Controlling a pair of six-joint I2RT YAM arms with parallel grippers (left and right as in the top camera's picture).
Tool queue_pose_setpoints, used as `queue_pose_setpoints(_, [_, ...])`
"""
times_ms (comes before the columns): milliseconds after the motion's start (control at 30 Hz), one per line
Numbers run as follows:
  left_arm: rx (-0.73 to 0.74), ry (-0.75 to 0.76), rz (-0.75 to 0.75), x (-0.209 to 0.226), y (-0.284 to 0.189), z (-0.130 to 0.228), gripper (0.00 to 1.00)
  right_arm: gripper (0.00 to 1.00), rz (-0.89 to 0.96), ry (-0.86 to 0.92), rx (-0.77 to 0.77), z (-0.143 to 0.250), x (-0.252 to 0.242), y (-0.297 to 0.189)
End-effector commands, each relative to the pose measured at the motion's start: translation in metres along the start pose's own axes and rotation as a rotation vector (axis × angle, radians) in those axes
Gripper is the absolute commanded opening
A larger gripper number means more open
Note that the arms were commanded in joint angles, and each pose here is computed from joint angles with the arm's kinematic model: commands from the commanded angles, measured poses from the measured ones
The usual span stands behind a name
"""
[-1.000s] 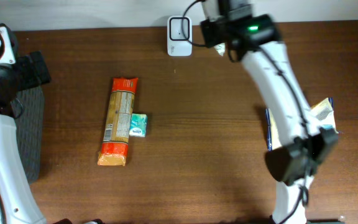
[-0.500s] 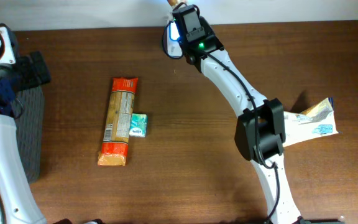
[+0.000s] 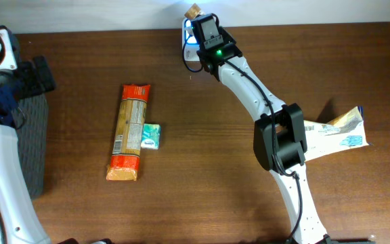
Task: Scan the item barcode
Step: 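Hold the white tube in front of the scanner with right gripper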
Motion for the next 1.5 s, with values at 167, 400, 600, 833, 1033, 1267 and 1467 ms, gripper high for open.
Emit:
queue_pose_setpoints(167, [-0.018,0.014,-0.004,0.001,-0.005,-0.004,0.99,0.04,0.025,0.002,0.007,-0.004,-0.006,-0.007])
queue_pose_setpoints(400, [-0.018,0.014,-0.004,0.001,-0.005,-0.004,0.99,0.04,-0.022,-0.042,0.010,-0.001,0.004,-0.007])
queue_pose_setpoints(600, [-0.018,0.014,-0.004,0.001,-0.005,-0.004,0.99,0.04,-0.020,-0.152,0.017,-0.002,0.007,-0.010])
queue_pose_setpoints(833, [-0.018,0.014,-0.004,0.001,-0.005,-0.004,0.99,0.04,-0.008,-0.193,0.019,-0.007,0.011,-0.015])
queue_pose_setpoints(1033, [-0.018,0.014,-0.004,0.001,-0.005,-0.004,0.99,0.04,0.002,-0.221,0.024,-0.008,0.012,-0.017])
queue_pose_setpoints(1267, [-0.018,0.014,-0.004,0.001,-0.005,-0.004,0.99,0.04,-0.058,-0.222,-0.028,-0.018,-0.001,-0.051])
queue_pose_setpoints(1467, [-0.018,0.014,-0.004,0.001,-0.005,-0.004,0.99,0.04,-0.195,0.008,-0.129,-0.029,-0.030,-0.123])
Point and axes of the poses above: each gripper's point midway between its finger pads, its own y axis out along the fingers, its own x axis along the line the jaws close on, z = x × y, the point moved 1 cm from there along -y, back along the fingers, and after that the axes turned 9 degrees about -y, right-handed, at the moved point
